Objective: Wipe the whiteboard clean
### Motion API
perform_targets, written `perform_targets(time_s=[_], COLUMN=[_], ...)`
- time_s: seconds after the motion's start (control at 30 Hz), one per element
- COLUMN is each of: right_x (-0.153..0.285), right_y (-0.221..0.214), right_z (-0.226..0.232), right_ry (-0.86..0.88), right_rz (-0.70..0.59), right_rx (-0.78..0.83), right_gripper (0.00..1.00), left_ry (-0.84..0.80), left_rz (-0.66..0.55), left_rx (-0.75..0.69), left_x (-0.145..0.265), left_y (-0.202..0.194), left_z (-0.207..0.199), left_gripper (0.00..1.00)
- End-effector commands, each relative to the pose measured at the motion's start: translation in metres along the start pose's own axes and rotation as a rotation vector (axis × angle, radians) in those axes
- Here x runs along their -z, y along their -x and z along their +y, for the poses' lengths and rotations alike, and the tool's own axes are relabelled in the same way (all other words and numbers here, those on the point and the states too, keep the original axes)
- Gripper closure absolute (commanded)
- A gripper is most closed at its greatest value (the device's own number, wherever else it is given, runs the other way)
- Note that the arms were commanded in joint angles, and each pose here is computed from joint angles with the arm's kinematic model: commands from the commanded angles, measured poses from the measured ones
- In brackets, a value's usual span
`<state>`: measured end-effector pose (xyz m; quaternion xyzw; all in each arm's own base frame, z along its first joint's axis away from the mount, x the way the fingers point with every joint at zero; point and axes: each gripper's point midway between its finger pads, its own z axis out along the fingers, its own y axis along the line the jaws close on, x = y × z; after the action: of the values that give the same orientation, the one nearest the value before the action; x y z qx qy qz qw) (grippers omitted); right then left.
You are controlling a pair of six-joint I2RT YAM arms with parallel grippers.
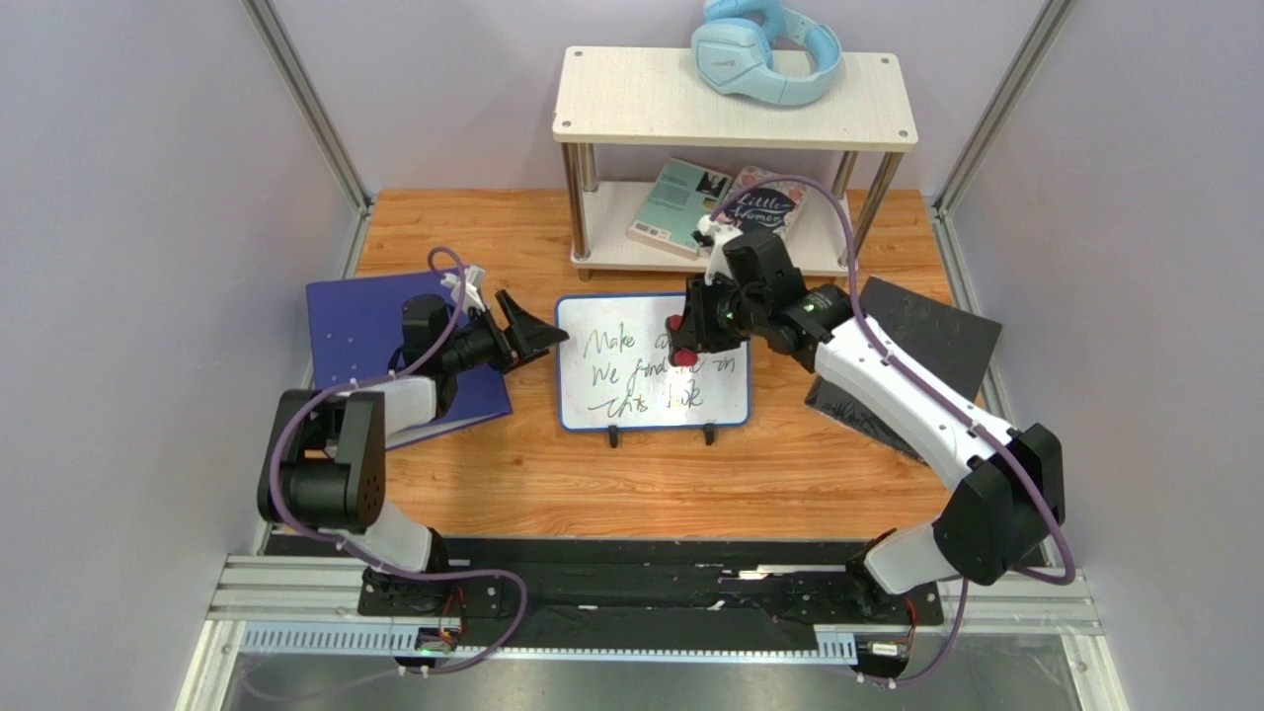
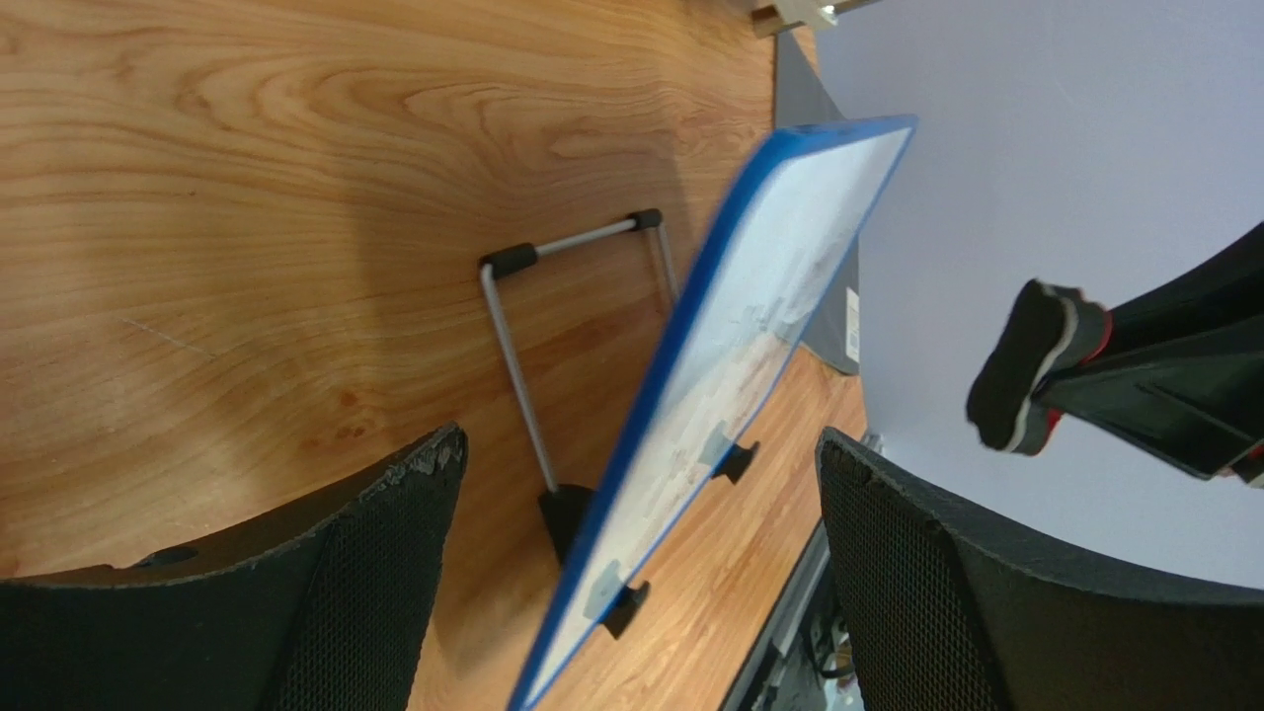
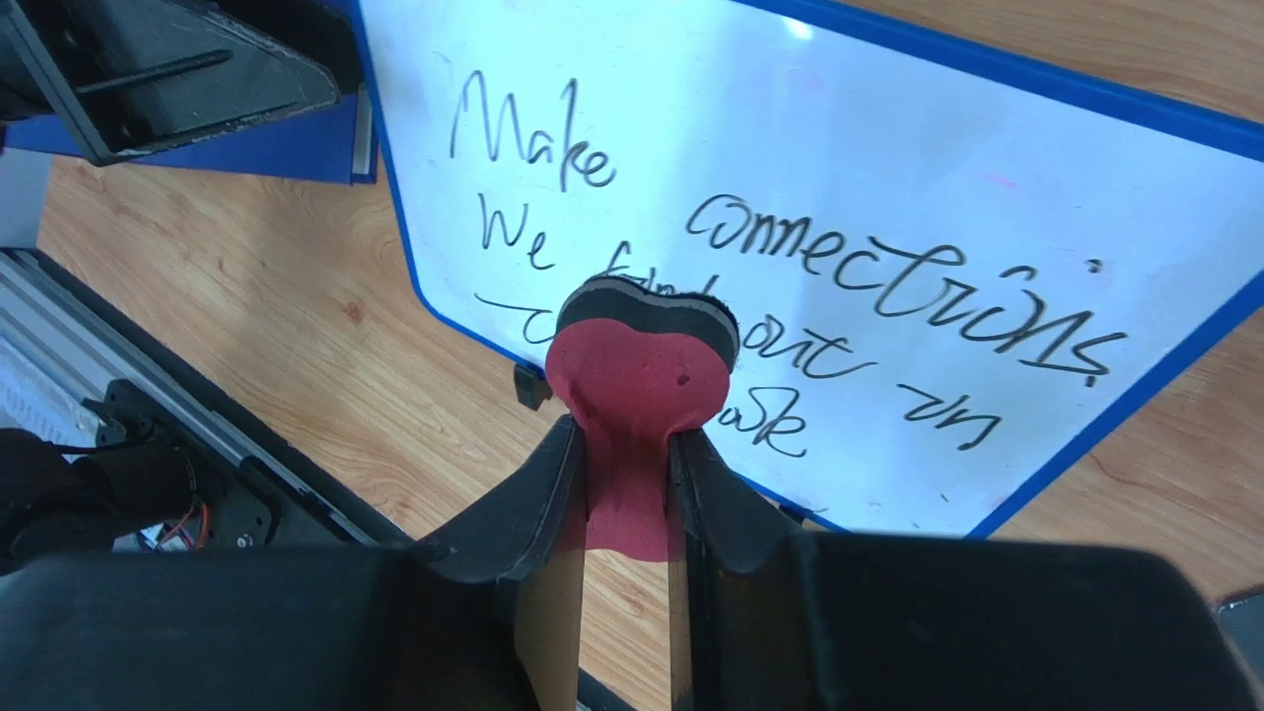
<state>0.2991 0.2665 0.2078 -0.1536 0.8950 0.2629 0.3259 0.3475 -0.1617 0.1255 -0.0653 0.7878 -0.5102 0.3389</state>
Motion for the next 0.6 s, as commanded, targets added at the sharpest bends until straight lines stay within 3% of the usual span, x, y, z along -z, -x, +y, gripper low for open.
perform_targets(time_s=[0.0,0.2,0.57], right_x=[-0.006,-0.025,-0.029], right_y=[0.011,0.012,0.014], right_z=[0.003,-0.013,-0.051], right_ry=[0.079,0.045,-0.063], right_rz=[-0.015,-0.018,-0.067], right_rx=[-0.022,-0.048,-0.077], right_gripper=[1.00,1.00,1.00], left_ry=[-0.092,-0.286,-0.373], left_rz=[-0.058,-0.120,-0.127], left_rx=[-0.079,-0.059,-0.159], left_x=[-0.023,-0.033,-0.036], left_y=[0.021,0.026,0.022], left_z=[-0.008,-0.024,-0.033], left_gripper=[0.10,0.21,0.24])
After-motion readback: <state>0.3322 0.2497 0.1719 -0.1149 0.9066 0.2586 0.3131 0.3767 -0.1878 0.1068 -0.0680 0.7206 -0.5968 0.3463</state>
